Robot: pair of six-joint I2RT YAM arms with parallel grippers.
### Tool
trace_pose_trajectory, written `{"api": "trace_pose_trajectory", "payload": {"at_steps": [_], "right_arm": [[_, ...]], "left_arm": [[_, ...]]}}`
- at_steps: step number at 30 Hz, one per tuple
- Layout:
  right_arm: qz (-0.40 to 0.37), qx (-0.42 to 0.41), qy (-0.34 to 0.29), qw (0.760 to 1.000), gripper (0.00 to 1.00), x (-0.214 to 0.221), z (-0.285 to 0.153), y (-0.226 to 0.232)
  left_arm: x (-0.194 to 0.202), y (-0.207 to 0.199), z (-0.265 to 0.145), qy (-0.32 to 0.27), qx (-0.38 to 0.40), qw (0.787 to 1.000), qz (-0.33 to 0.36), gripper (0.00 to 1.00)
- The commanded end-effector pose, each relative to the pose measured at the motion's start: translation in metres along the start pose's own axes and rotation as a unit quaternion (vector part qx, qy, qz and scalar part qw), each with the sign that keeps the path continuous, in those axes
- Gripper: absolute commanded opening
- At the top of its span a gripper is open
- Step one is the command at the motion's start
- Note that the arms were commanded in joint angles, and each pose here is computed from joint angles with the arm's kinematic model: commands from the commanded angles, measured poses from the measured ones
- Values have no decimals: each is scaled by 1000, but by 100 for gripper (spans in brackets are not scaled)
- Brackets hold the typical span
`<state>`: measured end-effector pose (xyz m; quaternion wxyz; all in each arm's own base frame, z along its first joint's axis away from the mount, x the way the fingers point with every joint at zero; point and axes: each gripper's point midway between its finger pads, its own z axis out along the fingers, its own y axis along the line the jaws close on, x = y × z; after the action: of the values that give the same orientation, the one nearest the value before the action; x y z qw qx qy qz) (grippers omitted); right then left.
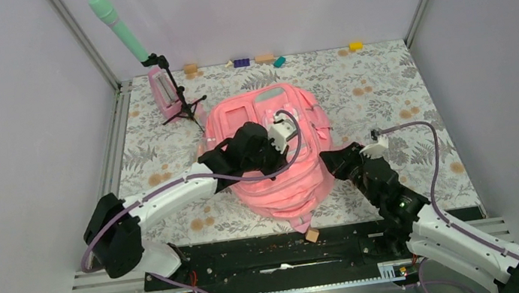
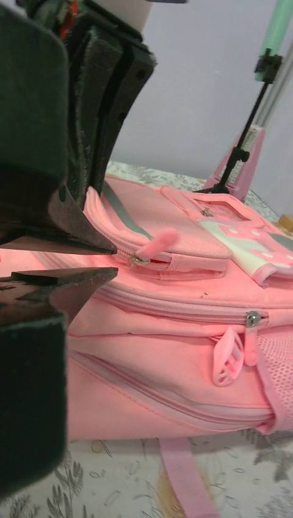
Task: Pack the student bag
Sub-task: Unzip the student bag at the center of the board.
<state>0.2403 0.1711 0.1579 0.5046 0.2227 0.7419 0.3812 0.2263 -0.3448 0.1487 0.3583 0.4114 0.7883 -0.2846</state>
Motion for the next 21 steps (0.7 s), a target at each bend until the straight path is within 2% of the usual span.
{"api": "trace_pose_trajectory", "payload": {"at_steps": [1, 7, 9, 11, 13, 17, 21], "right_arm": [[-138, -22, 9, 990, 23, -9, -11, 9], [-237, -60, 31, 969, 57, -3, -15, 13], [-290, -72, 33, 954, 72, -4, -12, 17], [-344, -89, 46, 934, 82, -3, -10, 25], [-394, -119, 66, 909, 86, 1, -7, 35], [-486, -194, 91, 847, 85, 14, -3, 54], [-535, -241, 51, 808, 86, 17, 4, 61]], "left_arm": [[-21, 12, -32, -19, -26, 999, 10, 0], [-12, 11, -50, 8, -4, 999, 33, 0], [-6, 13, -54, 23, -4, 999, 42, 0], [-1, 17, -57, 39, -11, 998, 52, 0], [2, 23, -60, 54, -19, 996, 62, 0], [4, 35, -67, 68, -26, 996, 59, 0], [-1, 42, -75, 57, -23, 997, 50, 0]]}}
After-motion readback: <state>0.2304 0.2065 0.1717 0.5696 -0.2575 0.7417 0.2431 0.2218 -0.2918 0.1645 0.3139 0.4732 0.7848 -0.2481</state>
